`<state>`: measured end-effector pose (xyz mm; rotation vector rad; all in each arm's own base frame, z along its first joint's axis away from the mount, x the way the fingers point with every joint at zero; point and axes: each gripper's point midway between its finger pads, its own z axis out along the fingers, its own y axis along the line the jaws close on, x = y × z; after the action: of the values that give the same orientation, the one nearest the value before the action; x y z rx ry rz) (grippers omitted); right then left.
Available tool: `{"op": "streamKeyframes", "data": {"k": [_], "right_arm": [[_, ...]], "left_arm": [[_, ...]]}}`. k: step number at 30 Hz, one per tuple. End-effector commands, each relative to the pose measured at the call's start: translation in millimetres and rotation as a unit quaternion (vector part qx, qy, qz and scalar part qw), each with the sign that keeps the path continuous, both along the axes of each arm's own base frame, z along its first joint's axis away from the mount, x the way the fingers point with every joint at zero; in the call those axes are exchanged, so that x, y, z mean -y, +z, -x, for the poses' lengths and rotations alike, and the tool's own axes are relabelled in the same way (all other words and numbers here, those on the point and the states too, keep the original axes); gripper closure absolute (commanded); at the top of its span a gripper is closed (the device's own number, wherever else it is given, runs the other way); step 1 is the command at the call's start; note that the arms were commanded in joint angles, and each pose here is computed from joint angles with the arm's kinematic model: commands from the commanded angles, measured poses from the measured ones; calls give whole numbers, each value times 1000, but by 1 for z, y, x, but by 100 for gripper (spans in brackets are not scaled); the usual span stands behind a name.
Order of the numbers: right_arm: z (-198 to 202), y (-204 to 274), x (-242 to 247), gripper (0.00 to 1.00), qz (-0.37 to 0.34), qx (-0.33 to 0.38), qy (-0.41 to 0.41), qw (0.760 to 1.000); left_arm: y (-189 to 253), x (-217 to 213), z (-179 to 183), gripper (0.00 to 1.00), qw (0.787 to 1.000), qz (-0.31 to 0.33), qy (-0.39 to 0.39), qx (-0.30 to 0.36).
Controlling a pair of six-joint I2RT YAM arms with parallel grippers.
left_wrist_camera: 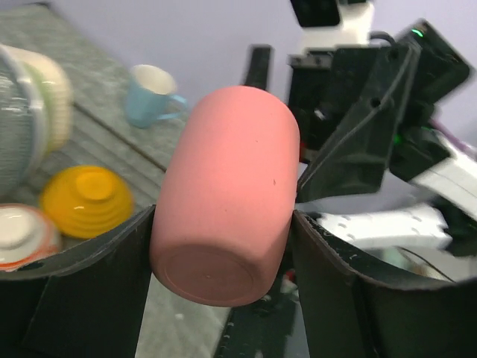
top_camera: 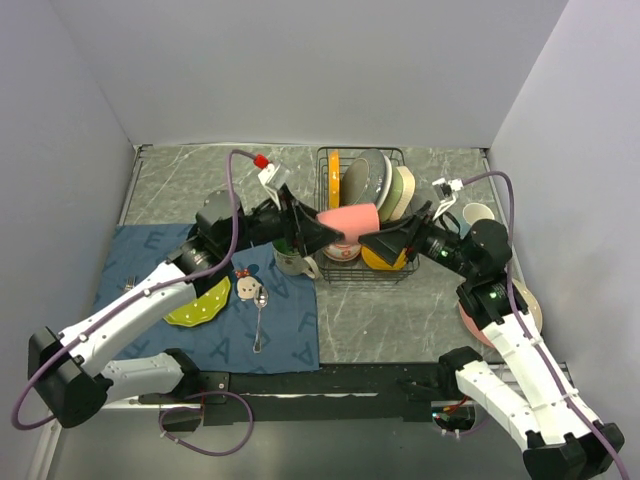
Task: Load the mixed dishes into the dish rack
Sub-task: Pass the cup from the right arm to the left, then place the cup upside down on the dish rack
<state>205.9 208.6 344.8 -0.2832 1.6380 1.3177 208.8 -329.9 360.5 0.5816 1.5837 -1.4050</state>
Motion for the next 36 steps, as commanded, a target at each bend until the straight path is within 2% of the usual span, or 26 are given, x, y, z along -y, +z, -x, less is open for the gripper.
{"op": "streamKeyframes", "data": {"k": [1,2,8,10,11,13,14,19,21,22,23,25,26,27,29,36], "right_arm": [[-38,-36,44,0,69,-51,-177,980],[-43,-42,51,0,81,-58,-202,974],[-54,-66,94,0,154,-115,-314,930],[-54,-68,98,0,160,-118,-323,925],[-54,-68,99,0,160,-121,-326,924],[-52,-73,102,0,164,-130,-333,920],[-53,-74,107,0,168,-132,-345,914],[-60,-90,105,3,192,-147,-340,909],[-70,-102,98,15,198,-160,-329,909],[-74,-99,90,21,188,-153,-313,918],[-77,-103,84,33,187,-156,-303,921],[-85,-114,78,46,186,-178,-294,921],[-86,-117,73,58,185,-184,-286,922],[-90,-124,72,64,187,-196,-285,920],[-96,-127,69,73,182,-196,-284,921],[-126,-141,48,86,169,-196,-258,931]], "left_arm": [[-11,-10,-40,99,992,-75,103,-15],[-6,-10,-47,99,990,-82,117,-15],[-64,-9,-87,99,955,-217,191,-72],[-88,-1,-95,99,940,-263,203,-77],[-82,5,-98,99,940,-264,200,-74],[-107,10,-102,99,923,-312,207,-91],[-102,14,-104,99,922,-315,208,-87],[-136,27,-97,99,893,-390,208,-85],[-138,29,-97,99,889,-396,215,-82],[-140,31,-97,99,889,-395,215,-82],[-141,32,-97,99,889,-395,215,-83],[-143,36,-97,99,891,-393,212,-85],[-142,37,-98,99,891,-393,211,-85],[-143,39,-96,99,890,-397,206,-85],[-148,41,-94,99,886,-409,199,-85],[-160,52,-86,99,885,-426,166,-86]]}}
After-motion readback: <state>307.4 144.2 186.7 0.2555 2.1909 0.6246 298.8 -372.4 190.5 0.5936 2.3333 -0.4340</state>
